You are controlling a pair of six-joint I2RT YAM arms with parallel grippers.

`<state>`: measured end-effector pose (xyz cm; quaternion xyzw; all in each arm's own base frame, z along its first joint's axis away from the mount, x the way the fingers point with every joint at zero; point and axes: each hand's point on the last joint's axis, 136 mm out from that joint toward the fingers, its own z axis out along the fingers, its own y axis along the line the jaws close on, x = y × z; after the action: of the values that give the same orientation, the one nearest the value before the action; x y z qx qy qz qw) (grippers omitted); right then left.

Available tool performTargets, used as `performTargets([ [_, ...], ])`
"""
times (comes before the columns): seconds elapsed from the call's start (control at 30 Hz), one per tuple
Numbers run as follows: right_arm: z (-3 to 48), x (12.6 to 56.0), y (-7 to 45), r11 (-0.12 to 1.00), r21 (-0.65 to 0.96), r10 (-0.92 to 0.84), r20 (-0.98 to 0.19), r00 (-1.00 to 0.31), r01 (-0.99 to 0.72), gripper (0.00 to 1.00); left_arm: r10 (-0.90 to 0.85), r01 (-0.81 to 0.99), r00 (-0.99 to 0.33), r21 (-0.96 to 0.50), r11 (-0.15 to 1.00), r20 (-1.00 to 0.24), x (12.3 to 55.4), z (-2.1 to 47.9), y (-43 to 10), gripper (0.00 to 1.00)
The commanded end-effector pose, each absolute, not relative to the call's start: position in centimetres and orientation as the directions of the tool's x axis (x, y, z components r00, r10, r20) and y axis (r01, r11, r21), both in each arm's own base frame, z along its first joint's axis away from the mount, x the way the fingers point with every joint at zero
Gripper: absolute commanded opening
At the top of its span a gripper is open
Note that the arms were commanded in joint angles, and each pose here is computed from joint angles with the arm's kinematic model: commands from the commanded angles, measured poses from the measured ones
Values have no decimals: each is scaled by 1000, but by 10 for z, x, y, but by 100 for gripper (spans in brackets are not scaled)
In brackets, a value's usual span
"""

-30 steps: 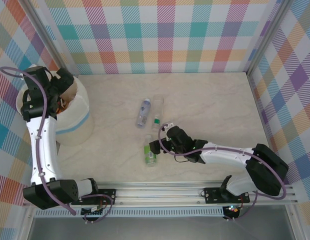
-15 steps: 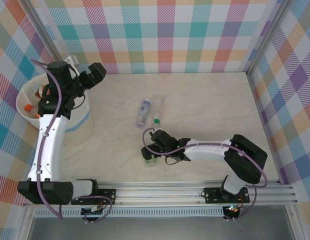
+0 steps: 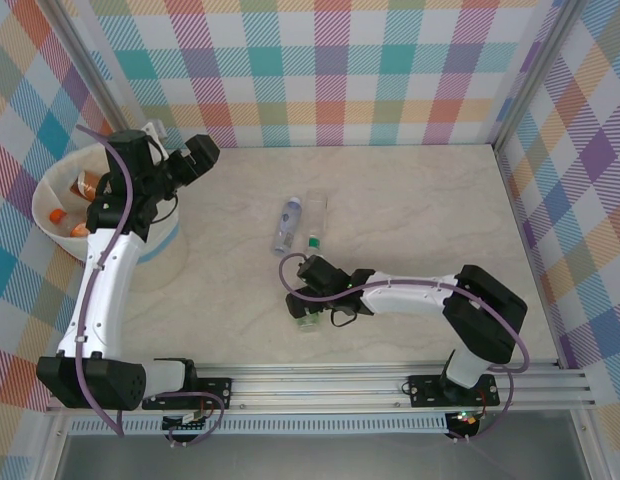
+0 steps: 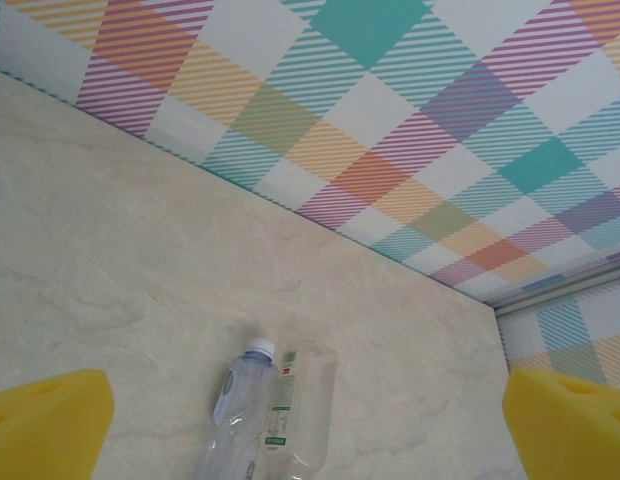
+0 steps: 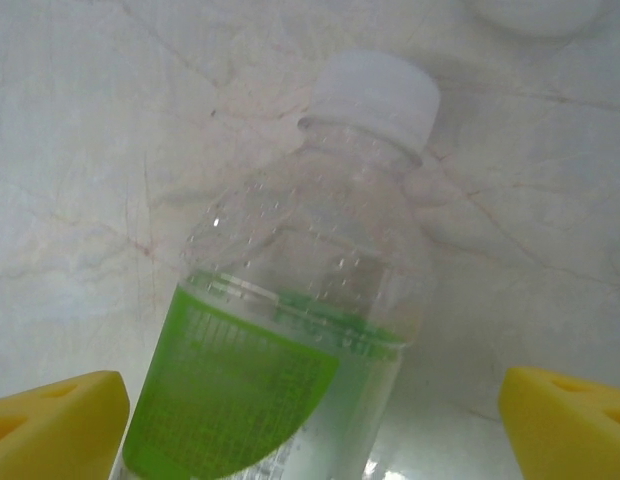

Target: Put the plastic bottles in the bin

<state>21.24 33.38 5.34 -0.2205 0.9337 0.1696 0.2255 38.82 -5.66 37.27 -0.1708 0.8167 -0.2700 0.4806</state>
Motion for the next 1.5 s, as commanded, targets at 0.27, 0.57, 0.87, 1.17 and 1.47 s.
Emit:
performTargets([
  [0.27,33,195,315,868,90,-430,-353,-831,-488,97,-540,-4,-470,-610,792,-698,384,371,-61,100],
  [0.57,27,192,294,895,44,-405,-337,-850,-444,76,-532,-26,-473,-592,805,-702,380,362,-57,100],
  [0.87,59,202,320,817,142,-416,-528,-741,-559,54,-496,62,-489,-595,801,-718,374,365,-69,100],
  [1.17,122,224,360,740,245,-262,-753,-603,-627,55,-499,78,-593,-662,746,-632,368,329,-90,100],
  [1.47,179,238,388,647,312,-129,-854,-504,-695,56,-366,186,-719,-671,718,-591,346,298,-145,100],
])
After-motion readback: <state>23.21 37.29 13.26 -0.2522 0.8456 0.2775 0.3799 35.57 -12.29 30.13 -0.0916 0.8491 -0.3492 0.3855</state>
